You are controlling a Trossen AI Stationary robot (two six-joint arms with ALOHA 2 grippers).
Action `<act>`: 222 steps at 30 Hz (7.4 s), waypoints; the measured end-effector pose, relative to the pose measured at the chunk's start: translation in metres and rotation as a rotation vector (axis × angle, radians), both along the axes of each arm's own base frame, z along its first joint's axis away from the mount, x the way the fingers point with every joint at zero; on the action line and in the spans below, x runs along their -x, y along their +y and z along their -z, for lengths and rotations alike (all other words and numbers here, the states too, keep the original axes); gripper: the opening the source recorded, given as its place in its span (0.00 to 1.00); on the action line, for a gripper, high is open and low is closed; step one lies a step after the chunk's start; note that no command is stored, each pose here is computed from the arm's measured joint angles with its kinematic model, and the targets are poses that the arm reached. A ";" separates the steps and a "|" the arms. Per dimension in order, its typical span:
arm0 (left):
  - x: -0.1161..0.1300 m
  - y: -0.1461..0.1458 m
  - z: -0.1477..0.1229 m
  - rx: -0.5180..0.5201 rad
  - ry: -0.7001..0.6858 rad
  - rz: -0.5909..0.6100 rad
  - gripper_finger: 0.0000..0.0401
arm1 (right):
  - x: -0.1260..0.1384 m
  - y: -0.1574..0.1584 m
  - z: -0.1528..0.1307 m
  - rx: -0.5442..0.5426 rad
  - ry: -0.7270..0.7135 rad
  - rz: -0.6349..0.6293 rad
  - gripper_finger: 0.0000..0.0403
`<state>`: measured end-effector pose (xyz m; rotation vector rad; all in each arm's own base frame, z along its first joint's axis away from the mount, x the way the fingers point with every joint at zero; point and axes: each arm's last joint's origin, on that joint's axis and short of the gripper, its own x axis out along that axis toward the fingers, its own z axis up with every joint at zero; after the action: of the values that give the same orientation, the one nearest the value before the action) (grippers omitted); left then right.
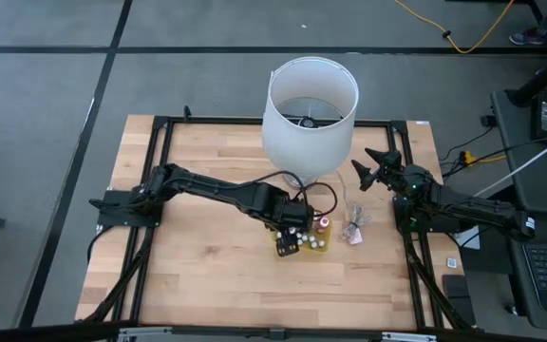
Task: Pick & Place food coloring
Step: Return to Home Position
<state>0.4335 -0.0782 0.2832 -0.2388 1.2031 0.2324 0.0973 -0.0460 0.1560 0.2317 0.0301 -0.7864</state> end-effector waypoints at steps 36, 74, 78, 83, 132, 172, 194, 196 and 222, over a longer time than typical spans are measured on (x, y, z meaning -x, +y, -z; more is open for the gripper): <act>0.211 0.046 -0.032 -0.090 -0.565 0.325 0.86 | 0.000 0.000 0.000 0.000 0.000 0.000 0.88; 0.352 0.094 0.063 -0.453 -1.066 -0.220 0.86 | 0.000 0.000 0.000 0.000 -0.001 0.000 0.88; 0.355 0.096 0.071 -0.467 -1.097 -0.237 0.86 | 0.000 0.000 0.000 0.000 -0.001 0.000 0.88; 0.352 0.094 0.086 -0.427 -1.080 -0.186 0.86 | 0.000 0.000 0.000 0.000 0.000 0.000 0.88; 0.348 0.093 0.120 -0.279 -0.875 -0.174 0.86 | 0.000 0.000 0.000 0.000 0.000 0.000 0.88; 0.338 0.094 0.112 -0.403 -1.210 -0.065 0.86 | 0.000 0.000 0.000 0.000 0.000 0.000 0.88; 0.338 0.093 0.113 -0.387 -1.210 -0.043 0.86 | 0.000 0.000 0.000 0.000 0.000 0.000 0.88; 0.338 0.093 0.113 -0.387 -1.210 -0.043 0.86 | 0.000 0.000 0.000 0.000 0.000 0.000 0.88; 0.338 0.093 0.113 -0.387 -1.210 -0.043 0.86 | 0.000 0.000 0.000 0.000 0.000 0.000 0.88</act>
<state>0.0956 0.0151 0.1703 -0.0322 -0.0541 0.2860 0.0974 -0.0460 0.1561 0.2318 0.0296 -0.7860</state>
